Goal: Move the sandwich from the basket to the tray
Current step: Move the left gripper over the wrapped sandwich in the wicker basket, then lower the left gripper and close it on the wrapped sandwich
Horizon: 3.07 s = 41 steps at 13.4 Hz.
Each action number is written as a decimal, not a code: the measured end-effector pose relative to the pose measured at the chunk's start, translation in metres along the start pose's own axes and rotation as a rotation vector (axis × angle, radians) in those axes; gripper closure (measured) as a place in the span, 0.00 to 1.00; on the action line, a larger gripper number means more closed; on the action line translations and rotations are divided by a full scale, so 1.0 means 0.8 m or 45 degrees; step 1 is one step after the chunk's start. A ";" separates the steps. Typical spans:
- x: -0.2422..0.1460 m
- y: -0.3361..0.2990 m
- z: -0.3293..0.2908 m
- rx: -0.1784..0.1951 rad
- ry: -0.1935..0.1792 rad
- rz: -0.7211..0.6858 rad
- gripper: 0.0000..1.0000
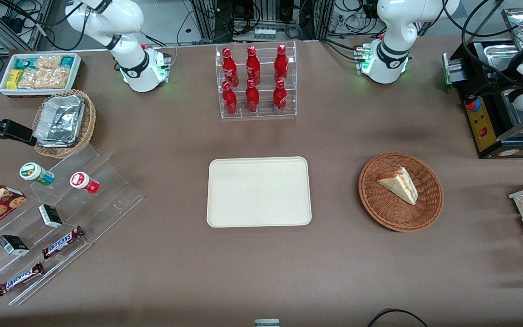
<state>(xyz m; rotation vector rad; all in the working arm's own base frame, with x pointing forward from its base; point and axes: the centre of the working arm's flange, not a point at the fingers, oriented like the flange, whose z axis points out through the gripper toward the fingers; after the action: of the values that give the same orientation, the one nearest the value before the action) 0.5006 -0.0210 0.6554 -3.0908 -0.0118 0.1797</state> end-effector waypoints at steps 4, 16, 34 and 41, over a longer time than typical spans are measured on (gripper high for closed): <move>0.008 -0.001 0.012 0.002 -0.024 -0.001 0.00; 0.104 0.049 0.304 -0.078 0.143 -0.834 0.00; 0.086 0.064 0.478 -0.067 0.092 -0.939 0.00; 0.092 0.068 0.508 -0.100 0.130 -1.030 0.50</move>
<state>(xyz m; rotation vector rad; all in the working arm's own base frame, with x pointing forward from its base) 0.5265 -0.0566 0.2415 -2.8730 -1.2428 -0.0165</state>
